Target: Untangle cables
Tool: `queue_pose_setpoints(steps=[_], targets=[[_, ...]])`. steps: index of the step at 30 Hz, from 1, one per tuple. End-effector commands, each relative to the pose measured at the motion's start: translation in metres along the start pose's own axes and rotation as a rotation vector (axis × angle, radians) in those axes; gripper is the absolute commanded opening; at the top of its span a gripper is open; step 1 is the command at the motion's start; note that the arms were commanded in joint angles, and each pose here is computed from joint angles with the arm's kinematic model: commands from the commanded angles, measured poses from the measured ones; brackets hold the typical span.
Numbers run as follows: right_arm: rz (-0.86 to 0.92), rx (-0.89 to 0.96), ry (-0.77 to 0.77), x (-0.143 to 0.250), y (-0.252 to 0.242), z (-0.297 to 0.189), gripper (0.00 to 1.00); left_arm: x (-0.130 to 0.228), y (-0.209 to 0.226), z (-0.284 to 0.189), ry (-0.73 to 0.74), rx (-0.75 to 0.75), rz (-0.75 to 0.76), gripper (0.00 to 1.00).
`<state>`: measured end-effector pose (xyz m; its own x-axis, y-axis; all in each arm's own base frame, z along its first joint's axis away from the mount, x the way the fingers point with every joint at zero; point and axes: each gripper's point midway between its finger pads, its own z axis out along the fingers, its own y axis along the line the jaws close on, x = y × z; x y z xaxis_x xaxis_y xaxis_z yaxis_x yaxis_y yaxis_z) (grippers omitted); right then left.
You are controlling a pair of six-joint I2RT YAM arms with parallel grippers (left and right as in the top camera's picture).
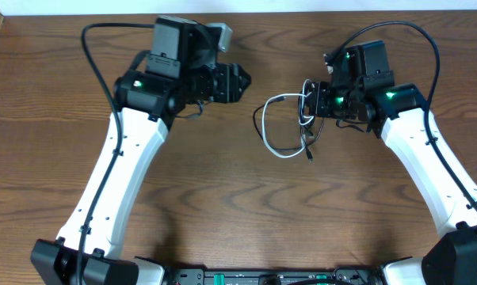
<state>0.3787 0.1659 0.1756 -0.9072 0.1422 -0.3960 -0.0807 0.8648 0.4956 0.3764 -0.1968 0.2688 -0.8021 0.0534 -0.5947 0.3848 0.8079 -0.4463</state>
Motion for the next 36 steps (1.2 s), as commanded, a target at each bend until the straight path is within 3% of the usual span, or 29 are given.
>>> queue_pose_setpoints(steps=[1,6,8,11,18,28,36], targets=[[0.055,0.025,0.015,0.003,-0.006,0.002,0.01,0.007,-0.009,0.006,0.022,0.005,0.08,0.54],[0.079,0.061,0.109,0.023,-0.015,0.019,0.04,0.018,-0.005,0.013,0.062,-0.037,0.08,0.5],[0.074,0.064,0.129,0.027,-0.015,0.027,0.14,0.02,-0.004,0.013,0.067,-0.039,0.078,0.5],[0.026,0.051,0.137,0.03,-0.008,0.037,0.4,0.02,-0.005,0.013,0.07,-0.038,0.078,0.5],[-0.036,0.084,0.12,0.03,-0.004,0.043,0.44,0.021,-0.004,0.014,0.073,-0.039,0.076,0.5],[0.18,0.203,0.005,-0.014,-0.096,0.009,0.5,0.054,-0.011,0.064,0.213,-0.019,0.098,0.5],[0.247,0.26,-0.003,-0.017,-0.142,-0.013,0.51,0.068,-0.011,0.123,0.261,0.001,0.111,0.49]])
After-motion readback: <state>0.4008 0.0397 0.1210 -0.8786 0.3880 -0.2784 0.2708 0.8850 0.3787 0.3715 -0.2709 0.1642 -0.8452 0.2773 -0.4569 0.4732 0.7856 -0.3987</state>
